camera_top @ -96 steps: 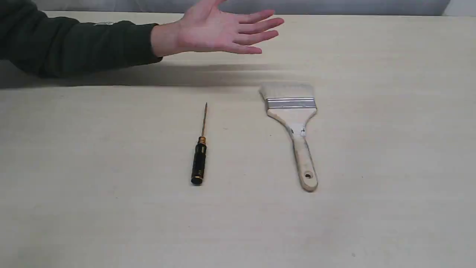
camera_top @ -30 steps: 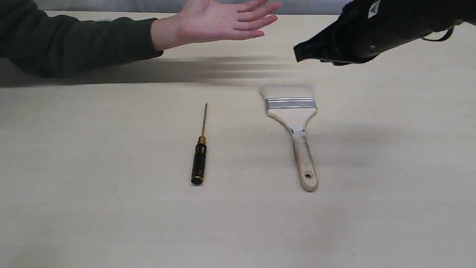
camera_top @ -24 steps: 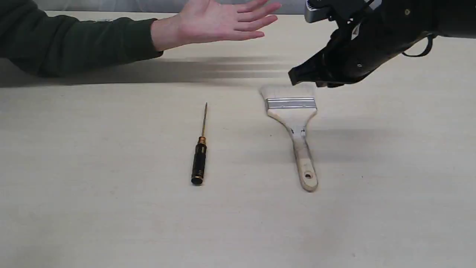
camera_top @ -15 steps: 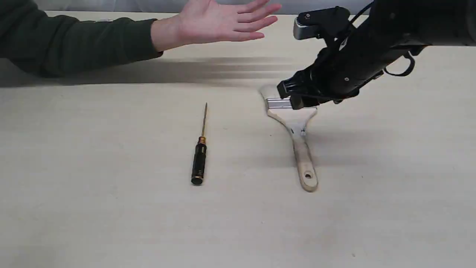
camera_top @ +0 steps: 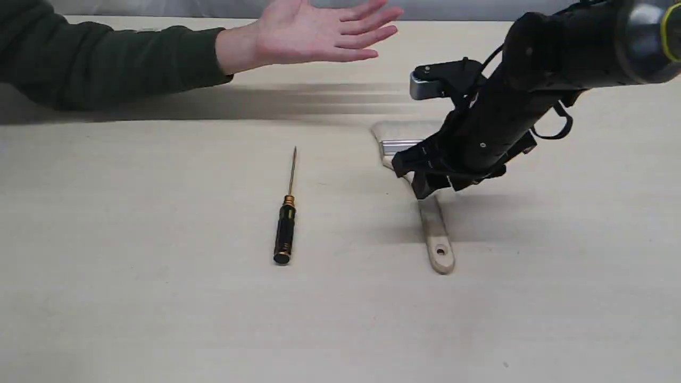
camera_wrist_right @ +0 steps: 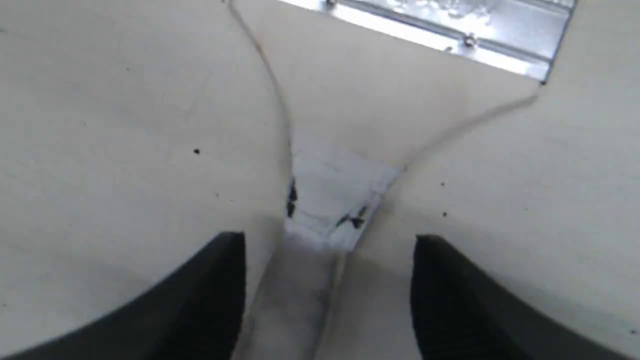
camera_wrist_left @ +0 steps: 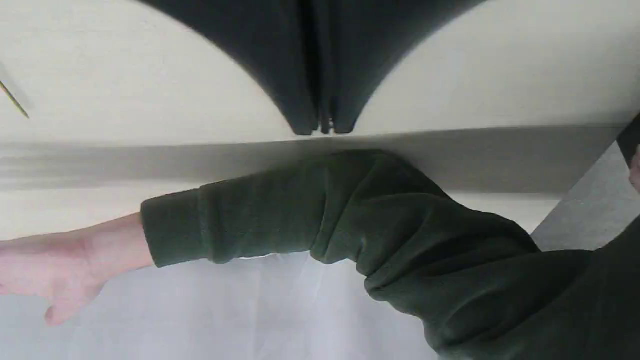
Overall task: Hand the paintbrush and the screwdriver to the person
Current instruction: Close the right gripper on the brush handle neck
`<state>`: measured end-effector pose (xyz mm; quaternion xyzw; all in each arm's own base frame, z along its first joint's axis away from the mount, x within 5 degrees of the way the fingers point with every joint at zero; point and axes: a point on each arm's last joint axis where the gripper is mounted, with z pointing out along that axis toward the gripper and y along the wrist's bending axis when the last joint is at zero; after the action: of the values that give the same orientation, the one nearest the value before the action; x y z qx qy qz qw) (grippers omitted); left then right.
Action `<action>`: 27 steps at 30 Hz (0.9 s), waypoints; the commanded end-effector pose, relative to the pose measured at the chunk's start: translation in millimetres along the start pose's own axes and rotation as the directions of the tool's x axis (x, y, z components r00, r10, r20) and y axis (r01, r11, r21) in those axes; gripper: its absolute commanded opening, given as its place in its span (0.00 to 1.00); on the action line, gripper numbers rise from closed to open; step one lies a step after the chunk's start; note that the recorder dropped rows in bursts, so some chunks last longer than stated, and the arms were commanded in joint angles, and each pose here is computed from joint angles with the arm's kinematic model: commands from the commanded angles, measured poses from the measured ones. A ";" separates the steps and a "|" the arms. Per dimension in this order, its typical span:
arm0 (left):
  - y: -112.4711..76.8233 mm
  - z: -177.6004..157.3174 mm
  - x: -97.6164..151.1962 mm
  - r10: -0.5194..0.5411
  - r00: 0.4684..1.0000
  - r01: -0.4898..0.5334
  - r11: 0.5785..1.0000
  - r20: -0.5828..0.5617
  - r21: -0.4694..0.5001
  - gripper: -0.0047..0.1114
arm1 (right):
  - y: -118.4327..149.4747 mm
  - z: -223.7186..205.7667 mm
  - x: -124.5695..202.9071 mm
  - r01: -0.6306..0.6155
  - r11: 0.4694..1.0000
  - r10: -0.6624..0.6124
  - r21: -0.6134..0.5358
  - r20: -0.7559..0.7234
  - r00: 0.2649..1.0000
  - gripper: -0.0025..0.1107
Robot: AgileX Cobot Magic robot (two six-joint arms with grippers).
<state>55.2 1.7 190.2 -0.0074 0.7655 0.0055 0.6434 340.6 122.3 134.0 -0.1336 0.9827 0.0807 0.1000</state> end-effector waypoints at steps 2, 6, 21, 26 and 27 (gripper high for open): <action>-0.4 0.0 -0.4 -0.002 1.000 0.001 1.000 0.011 0.007 0.04 | 0.5 4.3 -1.4 -0.010 1.000 0.010 -0.003 0.000 1.000 0.49; -0.4 0.0 -0.4 -0.002 1.000 0.001 1.000 0.011 0.007 0.04 | 0.7 5.1 -4.6 -0.022 1.000 0.022 -0.008 0.033 0.999 0.49; -0.4 0.0 -0.4 -0.002 1.000 0.001 1.000 0.011 0.007 0.04 | -1.2 31.8 -13.7 -0.066 0.998 0.066 -0.005 -0.072 0.995 0.45; -0.4 0.0 -0.4 -0.002 1.000 0.001 1.000 0.011 0.007 0.04 | -6.1 37.9 -15.5 -0.059 0.997 0.063 0.043 -0.092 0.994 0.34; -0.5 0.0 -0.4 -0.003 1.000 0.003 1.000 0.011 0.008 0.04 | -6.7 38.8 -15.2 -0.058 0.997 0.062 0.049 -0.095 0.994 0.30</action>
<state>55.2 1.7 190.2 -0.0074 0.7655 0.0055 0.6434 365.6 129.0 112.6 -0.0976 0.9902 0.0709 0.0705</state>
